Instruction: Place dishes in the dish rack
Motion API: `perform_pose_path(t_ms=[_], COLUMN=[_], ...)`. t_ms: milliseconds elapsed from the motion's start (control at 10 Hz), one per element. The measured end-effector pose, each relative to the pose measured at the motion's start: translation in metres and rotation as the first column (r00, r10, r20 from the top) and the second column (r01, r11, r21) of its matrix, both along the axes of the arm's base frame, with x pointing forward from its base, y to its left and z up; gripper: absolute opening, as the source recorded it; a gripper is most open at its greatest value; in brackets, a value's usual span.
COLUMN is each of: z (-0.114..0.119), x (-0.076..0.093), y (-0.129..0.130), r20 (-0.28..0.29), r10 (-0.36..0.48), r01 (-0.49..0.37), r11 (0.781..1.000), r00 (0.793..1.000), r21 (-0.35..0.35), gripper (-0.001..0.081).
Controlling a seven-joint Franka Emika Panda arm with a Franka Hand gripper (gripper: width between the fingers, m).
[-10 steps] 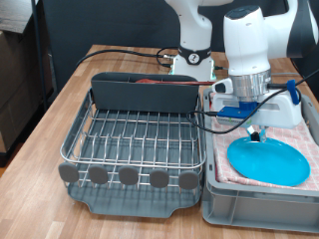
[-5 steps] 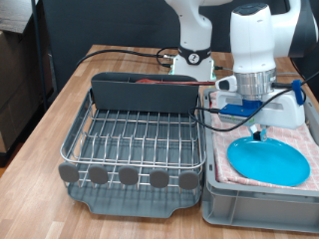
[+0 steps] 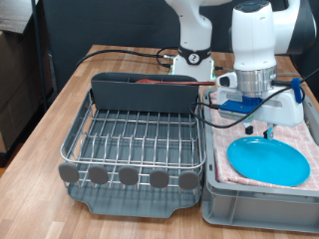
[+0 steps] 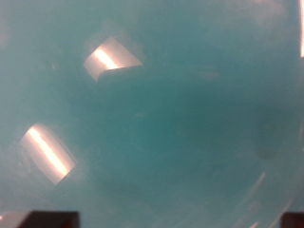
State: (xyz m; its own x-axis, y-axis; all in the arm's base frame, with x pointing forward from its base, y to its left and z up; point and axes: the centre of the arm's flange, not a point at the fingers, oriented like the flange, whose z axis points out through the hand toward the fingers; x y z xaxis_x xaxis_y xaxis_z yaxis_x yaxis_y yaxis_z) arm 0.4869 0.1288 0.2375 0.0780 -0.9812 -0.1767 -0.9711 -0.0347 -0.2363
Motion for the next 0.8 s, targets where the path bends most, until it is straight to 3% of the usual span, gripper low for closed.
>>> perform_pose_path(t_ms=[100,300,400,500,800], z=[-0.0016,-0.0043,-0.0058,-0.0072,-0.0094], x=[-0.0015,-0.0043,-0.0058,-0.0073,-0.0102], y=[-0.0009,-0.0026,-0.0034,-0.0039,-0.0052], r20=[-0.004,-0.012,-0.016,-0.019,-0.015], r10=[-0.001,-0.003,-0.004,-0.008,-0.010], r01=[0.001,0.003,0.004,0.007,0.011], r11=[1.000,1.000,1.000,1.000,1.000], r00=[1.000,1.000,1.000,1.000,1.000], r21=[-0.001,-0.004,-0.004,-0.004,0.012], gripper=[0.0415,0.0727,0.0727,0.0787,0.0800])
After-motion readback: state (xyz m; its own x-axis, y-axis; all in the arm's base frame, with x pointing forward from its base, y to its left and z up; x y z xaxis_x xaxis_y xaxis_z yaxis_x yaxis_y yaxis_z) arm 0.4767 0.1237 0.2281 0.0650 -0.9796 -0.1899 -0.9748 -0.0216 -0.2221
